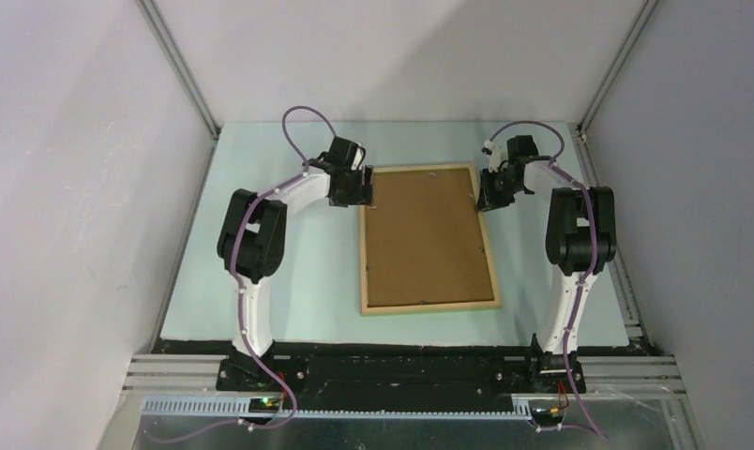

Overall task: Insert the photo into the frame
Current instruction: Install the photo frame at the center of the board.

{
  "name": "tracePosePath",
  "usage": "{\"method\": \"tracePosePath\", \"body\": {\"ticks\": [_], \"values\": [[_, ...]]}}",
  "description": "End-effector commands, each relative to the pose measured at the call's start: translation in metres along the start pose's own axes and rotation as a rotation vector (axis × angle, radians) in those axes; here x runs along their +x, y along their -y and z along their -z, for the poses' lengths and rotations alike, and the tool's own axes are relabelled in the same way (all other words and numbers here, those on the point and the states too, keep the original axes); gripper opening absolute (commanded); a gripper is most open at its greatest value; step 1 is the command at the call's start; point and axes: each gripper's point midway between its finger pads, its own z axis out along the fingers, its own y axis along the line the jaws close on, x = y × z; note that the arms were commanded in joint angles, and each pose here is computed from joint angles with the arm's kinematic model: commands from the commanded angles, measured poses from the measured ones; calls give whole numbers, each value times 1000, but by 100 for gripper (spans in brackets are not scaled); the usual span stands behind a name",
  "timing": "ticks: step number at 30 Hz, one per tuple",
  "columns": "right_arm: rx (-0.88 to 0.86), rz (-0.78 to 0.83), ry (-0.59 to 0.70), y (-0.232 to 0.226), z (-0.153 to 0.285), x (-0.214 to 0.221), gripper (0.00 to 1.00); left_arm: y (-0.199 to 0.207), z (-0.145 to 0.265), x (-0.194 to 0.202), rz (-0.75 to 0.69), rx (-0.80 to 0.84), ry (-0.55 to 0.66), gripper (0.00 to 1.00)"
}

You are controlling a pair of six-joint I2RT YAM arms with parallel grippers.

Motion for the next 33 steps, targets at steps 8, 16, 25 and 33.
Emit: {"method": "tracePosePath", "body": {"ticks": [8, 16, 25, 33], "values": [[-48, -9, -17, -13, 13, 6, 0, 10, 0, 6, -133, -9, 6, 74], [-55, -10, -19, -14, 12, 7, 0, 4, -5, 1, -157, -55, 19, 71], [-60, -12, -23, -15, 11, 8, 0, 5, -10, -5, -165, -66, 29, 67], [-61, -13, -24, -14, 10, 8, 0, 10, -16, -9, -153, -56, 32, 64]]}}
